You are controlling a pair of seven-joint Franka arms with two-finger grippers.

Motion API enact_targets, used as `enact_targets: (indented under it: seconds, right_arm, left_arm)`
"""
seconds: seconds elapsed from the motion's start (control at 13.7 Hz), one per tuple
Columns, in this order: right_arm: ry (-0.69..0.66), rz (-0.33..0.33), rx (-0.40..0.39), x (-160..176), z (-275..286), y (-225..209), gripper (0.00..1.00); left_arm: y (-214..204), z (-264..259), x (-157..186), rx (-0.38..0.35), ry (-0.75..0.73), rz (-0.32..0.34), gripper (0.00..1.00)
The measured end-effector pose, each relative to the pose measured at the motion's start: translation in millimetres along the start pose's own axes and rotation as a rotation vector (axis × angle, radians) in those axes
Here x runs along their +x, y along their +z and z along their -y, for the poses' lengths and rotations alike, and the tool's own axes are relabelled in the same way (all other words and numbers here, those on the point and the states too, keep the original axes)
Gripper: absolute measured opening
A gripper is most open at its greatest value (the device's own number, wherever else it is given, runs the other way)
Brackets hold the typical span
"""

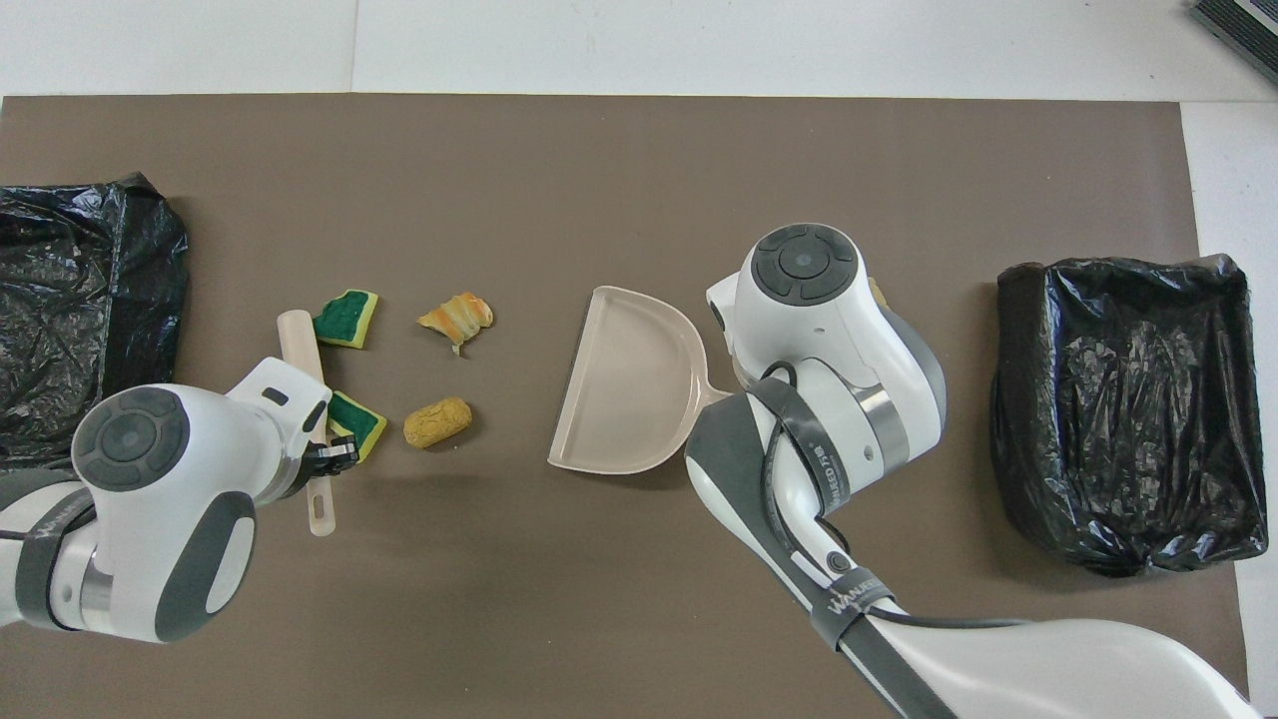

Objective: Sweep and dump trash in bin

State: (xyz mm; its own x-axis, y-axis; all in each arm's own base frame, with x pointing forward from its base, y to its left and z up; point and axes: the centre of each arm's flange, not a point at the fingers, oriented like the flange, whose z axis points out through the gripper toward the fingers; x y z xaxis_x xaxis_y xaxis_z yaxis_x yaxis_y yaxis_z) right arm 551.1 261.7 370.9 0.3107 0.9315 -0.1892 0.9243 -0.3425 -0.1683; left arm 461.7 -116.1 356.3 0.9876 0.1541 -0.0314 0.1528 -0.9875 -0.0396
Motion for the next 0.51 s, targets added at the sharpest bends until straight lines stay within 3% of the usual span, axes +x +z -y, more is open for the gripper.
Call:
enact_targets:
  seconds: [0.51]
  right_arm:
    - [0.004,0.001,-0.002,4.5,4.5,-0.2,0.32]
  left_arm:
    - [-5.5,-99.6,-39.6,-0.107,0.157,0.000,0.27]
